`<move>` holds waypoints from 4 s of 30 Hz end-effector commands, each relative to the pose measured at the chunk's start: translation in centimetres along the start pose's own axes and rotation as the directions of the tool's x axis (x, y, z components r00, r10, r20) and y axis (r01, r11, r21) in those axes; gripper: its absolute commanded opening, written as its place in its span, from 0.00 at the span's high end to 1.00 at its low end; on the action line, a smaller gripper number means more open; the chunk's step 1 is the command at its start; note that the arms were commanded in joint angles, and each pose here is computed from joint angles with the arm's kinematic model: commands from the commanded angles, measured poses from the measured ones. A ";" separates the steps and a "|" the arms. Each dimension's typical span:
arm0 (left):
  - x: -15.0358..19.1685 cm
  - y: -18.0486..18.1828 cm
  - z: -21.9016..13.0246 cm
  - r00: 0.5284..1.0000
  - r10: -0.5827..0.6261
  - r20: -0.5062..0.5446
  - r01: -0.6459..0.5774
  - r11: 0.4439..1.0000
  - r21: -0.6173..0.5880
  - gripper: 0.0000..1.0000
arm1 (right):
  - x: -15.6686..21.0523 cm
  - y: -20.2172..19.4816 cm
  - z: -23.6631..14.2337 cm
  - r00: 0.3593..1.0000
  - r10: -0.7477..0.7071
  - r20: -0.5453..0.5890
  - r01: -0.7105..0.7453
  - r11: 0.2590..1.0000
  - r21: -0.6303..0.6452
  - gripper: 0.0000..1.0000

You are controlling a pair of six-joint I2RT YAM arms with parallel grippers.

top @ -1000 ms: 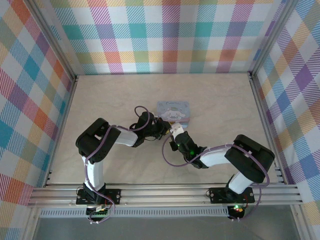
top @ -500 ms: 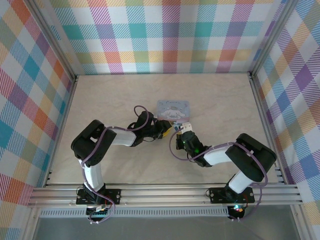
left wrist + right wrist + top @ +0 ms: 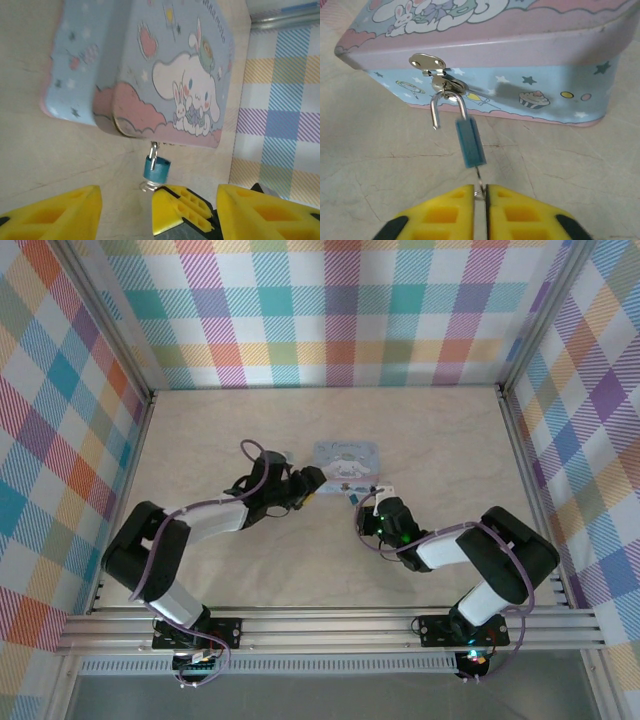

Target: Unlock the padlock with the key

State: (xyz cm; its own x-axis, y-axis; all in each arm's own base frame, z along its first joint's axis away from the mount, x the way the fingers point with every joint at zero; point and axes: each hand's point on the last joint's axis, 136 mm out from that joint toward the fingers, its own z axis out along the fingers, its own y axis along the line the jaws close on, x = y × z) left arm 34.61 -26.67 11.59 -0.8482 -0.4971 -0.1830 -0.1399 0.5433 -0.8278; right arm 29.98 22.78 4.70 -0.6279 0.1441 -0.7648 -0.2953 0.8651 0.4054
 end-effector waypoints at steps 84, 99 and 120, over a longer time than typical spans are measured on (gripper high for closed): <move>-2.7 -4.6 2.8 0.906 0.385 -0.177 -0.399 0.916 -0.049 0.46 | -3.1 0.5 3.8 0.929 0.233 -0.286 -0.330 0.873 -0.360 0.55; -2.4 0.0 5.5 0.909 0.329 -0.257 -0.365 0.925 -0.106 0.46 | -6.2 0.3 4.4 0.964 0.169 -0.206 -0.244 0.871 -0.427 0.51; -0.6 0.9 4.4 0.910 0.321 -0.262 -0.363 0.923 -0.130 0.46 | -3.4 1.6 4.5 0.940 0.199 -0.277 -0.320 0.797 -0.512 0.46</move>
State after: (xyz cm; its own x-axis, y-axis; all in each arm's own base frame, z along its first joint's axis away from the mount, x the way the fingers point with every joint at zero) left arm 39.64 -29.62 11.67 -0.9102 -0.1176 -0.3971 0.1928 0.7283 -0.6576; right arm 35.41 24.91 5.36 -0.8438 0.1945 -0.5002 -0.3791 0.4437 0.8121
